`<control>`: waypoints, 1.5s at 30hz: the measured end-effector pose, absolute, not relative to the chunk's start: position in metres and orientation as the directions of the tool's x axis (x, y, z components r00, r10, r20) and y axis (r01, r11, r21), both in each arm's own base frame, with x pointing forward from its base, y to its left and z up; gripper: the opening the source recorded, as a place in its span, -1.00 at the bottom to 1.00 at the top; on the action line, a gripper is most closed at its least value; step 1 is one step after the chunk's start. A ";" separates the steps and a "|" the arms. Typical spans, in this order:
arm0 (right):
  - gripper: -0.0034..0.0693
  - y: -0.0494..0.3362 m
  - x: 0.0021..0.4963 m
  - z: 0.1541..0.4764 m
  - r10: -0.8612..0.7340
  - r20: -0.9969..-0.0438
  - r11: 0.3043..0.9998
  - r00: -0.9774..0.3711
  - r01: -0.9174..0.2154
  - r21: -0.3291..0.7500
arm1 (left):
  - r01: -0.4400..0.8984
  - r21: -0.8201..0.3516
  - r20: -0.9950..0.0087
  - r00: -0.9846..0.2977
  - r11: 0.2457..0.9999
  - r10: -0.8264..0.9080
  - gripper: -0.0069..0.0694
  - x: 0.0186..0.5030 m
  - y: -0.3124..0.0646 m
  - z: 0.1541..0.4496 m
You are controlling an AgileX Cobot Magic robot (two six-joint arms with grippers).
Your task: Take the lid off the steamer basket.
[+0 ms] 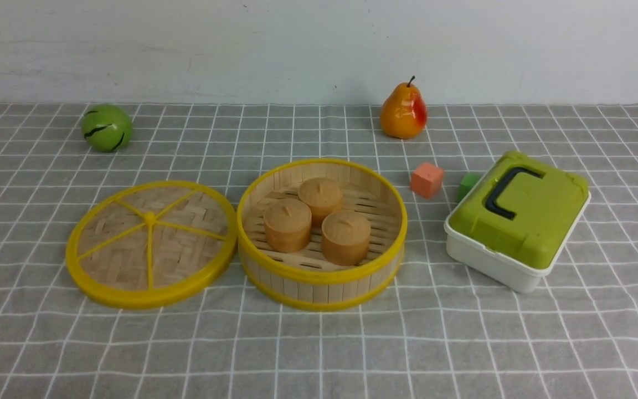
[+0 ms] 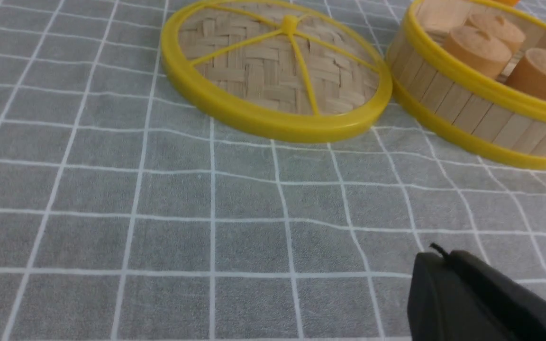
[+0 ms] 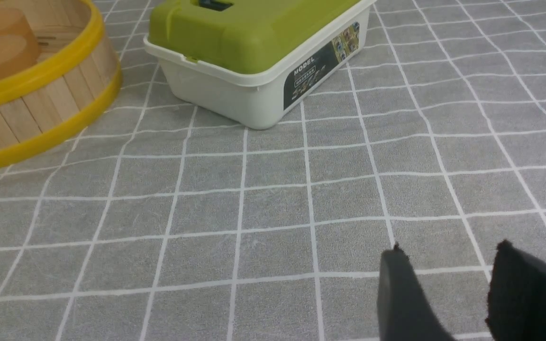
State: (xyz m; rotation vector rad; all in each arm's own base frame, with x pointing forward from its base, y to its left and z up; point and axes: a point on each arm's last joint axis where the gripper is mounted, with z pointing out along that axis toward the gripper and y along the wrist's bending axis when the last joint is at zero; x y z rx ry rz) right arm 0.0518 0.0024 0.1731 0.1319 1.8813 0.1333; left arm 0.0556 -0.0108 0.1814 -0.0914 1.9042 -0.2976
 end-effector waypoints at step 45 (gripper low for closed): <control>-0.24 0.002 0.052 0.173 0.158 -0.938 0.987 -0.308 0.024 0.158 | 0.075 -0.213 -0.916 -0.361 0.974 -0.173 -0.85 0.057 -0.010 0.169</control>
